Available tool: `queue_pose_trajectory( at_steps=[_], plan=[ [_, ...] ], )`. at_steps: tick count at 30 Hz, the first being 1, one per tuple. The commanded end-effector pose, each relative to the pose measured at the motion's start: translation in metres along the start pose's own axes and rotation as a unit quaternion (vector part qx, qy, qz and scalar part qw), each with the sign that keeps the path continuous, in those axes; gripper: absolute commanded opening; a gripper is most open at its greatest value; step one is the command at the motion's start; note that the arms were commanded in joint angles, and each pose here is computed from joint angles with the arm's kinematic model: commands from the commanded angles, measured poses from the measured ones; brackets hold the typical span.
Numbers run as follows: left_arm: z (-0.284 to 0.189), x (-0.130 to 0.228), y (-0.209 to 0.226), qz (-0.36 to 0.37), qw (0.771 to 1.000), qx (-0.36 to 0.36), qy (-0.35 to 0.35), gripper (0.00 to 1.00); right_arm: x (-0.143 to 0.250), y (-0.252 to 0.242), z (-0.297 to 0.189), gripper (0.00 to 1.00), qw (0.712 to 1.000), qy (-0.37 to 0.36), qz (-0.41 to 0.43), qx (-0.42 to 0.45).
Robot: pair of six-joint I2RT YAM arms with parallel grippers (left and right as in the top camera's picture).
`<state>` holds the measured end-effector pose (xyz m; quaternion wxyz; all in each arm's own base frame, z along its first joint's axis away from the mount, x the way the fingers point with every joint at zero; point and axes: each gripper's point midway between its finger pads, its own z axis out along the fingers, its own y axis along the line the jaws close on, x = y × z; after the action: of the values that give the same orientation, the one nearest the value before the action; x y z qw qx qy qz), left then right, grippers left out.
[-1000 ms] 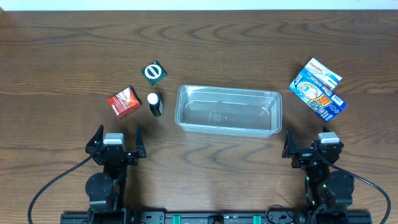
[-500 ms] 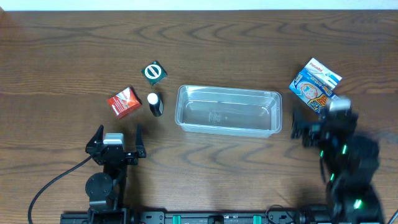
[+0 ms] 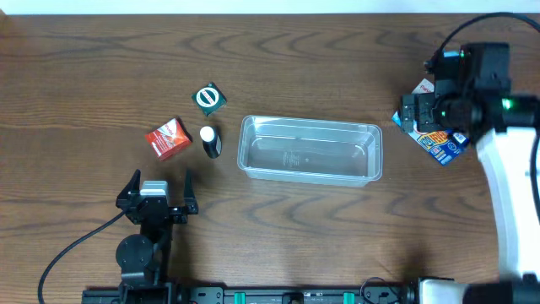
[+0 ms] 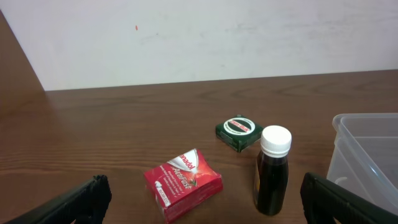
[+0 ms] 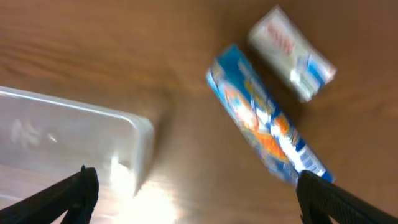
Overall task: Pack container
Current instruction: 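Reach the right gripper to the blue Kool Fever box and grasp it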
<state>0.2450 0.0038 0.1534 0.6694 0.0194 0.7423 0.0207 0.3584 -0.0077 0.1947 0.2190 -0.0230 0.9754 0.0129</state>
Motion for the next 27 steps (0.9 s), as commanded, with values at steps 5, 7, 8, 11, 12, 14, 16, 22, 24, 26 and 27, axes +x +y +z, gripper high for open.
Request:
queue_pose_trajectory(
  at_steps=[5,7,8,11,12,14,16,22,24,26,27],
  plan=[
    [0.001,0.015,-0.001,-0.005,1.000,0.002,0.023,0.98,0.006,-0.045,0.023,0.99,0.992,0.038,0.122,0.016],
    [0.001,0.015,-0.001,-0.005,1.000,0.002,0.023,0.98,0.008,-0.060,0.029,0.99,0.991,0.041,0.127,0.024],
    [0.001,0.015,-0.001,-0.005,1.000,0.002,0.023,0.98,0.009,-0.066,0.032,0.99,0.991,0.043,0.128,0.026],
    [0.001,0.015,-0.001,-0.005,1.000,0.002,0.023,0.98,0.014,-0.084,0.040,0.99,0.990,0.051,0.127,0.033],
    [0.001,0.015,-0.001,-0.005,1.000,0.002,0.023,0.98,0.015,-0.089,0.043,0.99,0.990,0.054,0.125,0.034],
    [0.001,0.015,-0.001,-0.005,1.000,0.002,0.023,0.98,0.017,-0.095,0.046,0.99,0.991,0.058,0.118,0.035],
    [0.001,0.015,-0.001,-0.005,1.000,0.002,0.023,0.98,0.017,-0.096,0.049,0.99,0.992,0.060,0.110,0.031],
    [0.001,0.015,-0.001,-0.005,1.000,0.002,0.023,0.98,0.003,-0.089,0.059,0.99,0.998,0.034,0.049,-0.003],
    [0.001,0.015,-0.001,-0.005,1.000,0.002,0.023,0.98,0.000,-0.090,0.063,0.99,0.999,0.031,0.032,-0.004],
    [0.001,0.015,-0.001,-0.005,1.000,0.002,0.023,0.98,-0.001,-0.086,0.070,0.99,0.999,0.030,0.009,-0.020],
    [0.001,0.015,-0.001,-0.005,1.000,0.002,0.023,0.98,-0.001,-0.083,0.075,0.99,0.999,0.033,-0.003,-0.028]
  ],
)
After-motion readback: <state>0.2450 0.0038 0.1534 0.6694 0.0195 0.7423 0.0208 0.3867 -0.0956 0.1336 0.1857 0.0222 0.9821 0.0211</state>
